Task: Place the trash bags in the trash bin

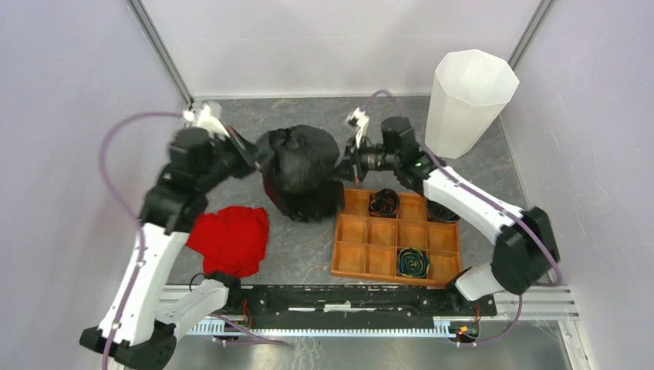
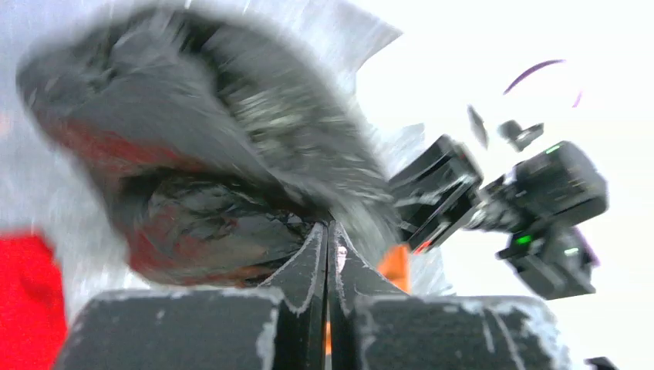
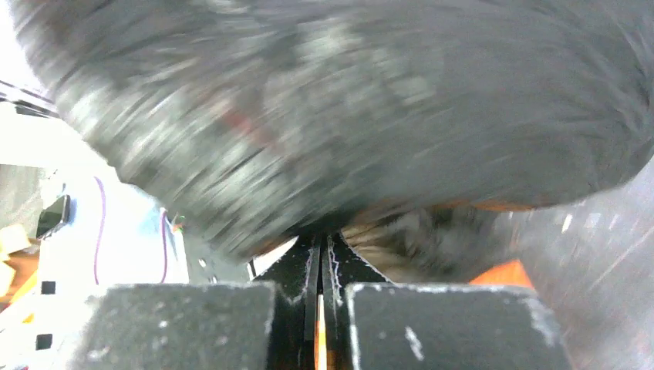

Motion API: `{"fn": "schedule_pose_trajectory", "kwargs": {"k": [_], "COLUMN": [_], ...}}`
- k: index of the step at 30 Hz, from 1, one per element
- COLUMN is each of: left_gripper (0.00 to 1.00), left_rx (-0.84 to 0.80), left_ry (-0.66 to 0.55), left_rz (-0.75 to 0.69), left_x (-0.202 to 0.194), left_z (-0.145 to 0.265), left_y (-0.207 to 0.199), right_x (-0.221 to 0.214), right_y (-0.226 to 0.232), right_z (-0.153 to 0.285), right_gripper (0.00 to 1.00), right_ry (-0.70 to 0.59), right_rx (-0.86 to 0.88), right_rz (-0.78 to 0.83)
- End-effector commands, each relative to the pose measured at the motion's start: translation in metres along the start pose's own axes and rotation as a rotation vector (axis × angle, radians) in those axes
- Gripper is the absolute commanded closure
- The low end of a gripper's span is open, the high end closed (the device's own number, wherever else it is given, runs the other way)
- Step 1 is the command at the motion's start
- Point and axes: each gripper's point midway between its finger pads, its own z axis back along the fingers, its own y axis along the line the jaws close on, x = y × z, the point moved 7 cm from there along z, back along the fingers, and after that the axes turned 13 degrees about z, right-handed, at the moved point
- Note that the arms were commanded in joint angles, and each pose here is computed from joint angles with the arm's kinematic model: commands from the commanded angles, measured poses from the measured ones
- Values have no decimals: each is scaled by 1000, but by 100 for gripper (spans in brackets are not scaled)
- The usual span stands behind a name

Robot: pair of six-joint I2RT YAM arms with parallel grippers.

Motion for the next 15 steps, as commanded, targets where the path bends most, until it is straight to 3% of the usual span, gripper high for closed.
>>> {"fn": "schedule_pose_trajectory", "kwargs": {"k": [1,5,8,12,15], "left_gripper": [98,98,98,98,98], "left_rx": [-133,-38,63,6,-7], "left_ry": [-278,-442,-424,-320,-326], "left_rz": [-164,-175,-132,-132,-181], "left_x": [57,92,99,91,96], "left_z": [68,72,51,26,30], "left_y": [-76,-92,-88,-92,-100], "right_x": [109,138,136,113,114], "right_y": [46,24,-11,-61,-72], "right_z": [56,87,92,89,91], "right_gripper": [100,100,100,100,100], "right_ry": [-323,-495,-503,-423,-410], "right_rx": [112,29,-77,-247,-307], "right_rz": [222,137,78,18,49]}}
